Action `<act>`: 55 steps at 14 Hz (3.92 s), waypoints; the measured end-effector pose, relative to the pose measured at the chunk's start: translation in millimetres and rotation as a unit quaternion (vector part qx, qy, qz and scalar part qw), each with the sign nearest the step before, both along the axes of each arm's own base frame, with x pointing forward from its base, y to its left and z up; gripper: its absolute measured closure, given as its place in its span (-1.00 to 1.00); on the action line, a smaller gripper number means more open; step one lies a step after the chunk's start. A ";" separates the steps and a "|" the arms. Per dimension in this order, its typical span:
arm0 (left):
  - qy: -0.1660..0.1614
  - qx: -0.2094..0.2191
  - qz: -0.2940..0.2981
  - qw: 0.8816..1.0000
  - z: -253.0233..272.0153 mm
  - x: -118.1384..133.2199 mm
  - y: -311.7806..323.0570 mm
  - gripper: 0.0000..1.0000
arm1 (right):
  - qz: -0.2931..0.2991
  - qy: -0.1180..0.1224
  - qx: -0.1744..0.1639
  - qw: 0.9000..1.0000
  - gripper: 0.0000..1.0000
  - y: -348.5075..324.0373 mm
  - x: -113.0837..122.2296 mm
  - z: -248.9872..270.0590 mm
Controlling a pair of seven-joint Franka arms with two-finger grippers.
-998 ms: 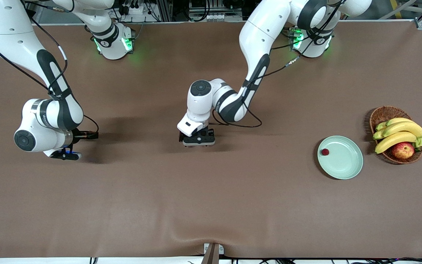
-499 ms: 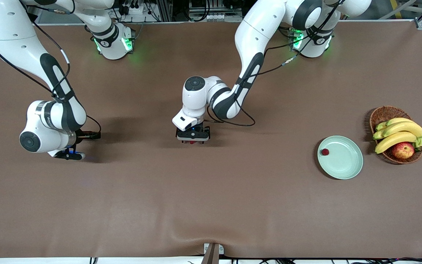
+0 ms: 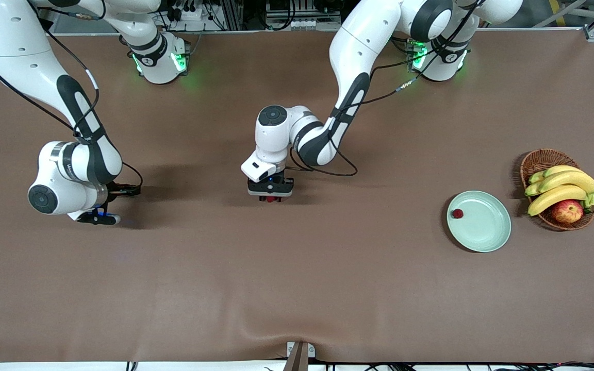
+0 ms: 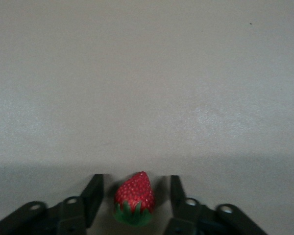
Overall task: Collect all strawberries into plate
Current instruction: 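Grasp the second middle strawberry with the left gripper, then carry the strawberry to the green plate and open the left gripper, then set the last strawberry mid-table with the right gripper while the left gripper waits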
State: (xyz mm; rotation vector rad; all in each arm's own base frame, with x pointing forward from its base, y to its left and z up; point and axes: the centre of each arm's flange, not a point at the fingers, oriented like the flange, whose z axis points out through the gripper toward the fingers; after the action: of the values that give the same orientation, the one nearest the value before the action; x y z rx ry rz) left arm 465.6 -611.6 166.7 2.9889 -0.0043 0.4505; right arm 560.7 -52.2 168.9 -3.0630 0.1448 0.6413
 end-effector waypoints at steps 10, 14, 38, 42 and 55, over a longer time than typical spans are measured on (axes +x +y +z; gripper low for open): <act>0.025 0.028 0.172 0.984 88.0 101.2 88.2 0.37 | 0.004 -0.026 -0.001 1.000 -0.12 3.1 7.0 1.9; 0.036 0.033 0.295 0.954 113.7 202.8 234.6 0.37 | 0.017 -0.025 0.004 1.000 0.18 3.2 6.7 1.5; 0.219 0.146 0.380 0.887 59.9 214.4 542.9 0.37 | -0.119 -0.109 0.086 0.983 0.37 325.3 51.3 106.5; 0.211 0.135 0.391 0.886 55.6 217.2 569.0 0.37 | -0.096 -0.129 0.089 0.983 0.37 394.9 24.6 66.4; 0.214 0.128 0.390 0.886 56.7 214.8 589.3 -0.94 | -0.063 -0.134 0.090 0.985 -0.33 448.4 -1.8 30.8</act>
State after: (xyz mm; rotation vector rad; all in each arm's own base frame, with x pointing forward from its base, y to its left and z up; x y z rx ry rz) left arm 680.4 -22.3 223.4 3.1423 1.2975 -0.1921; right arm 558.8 396.2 199.7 -2.8978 0.2588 0.2192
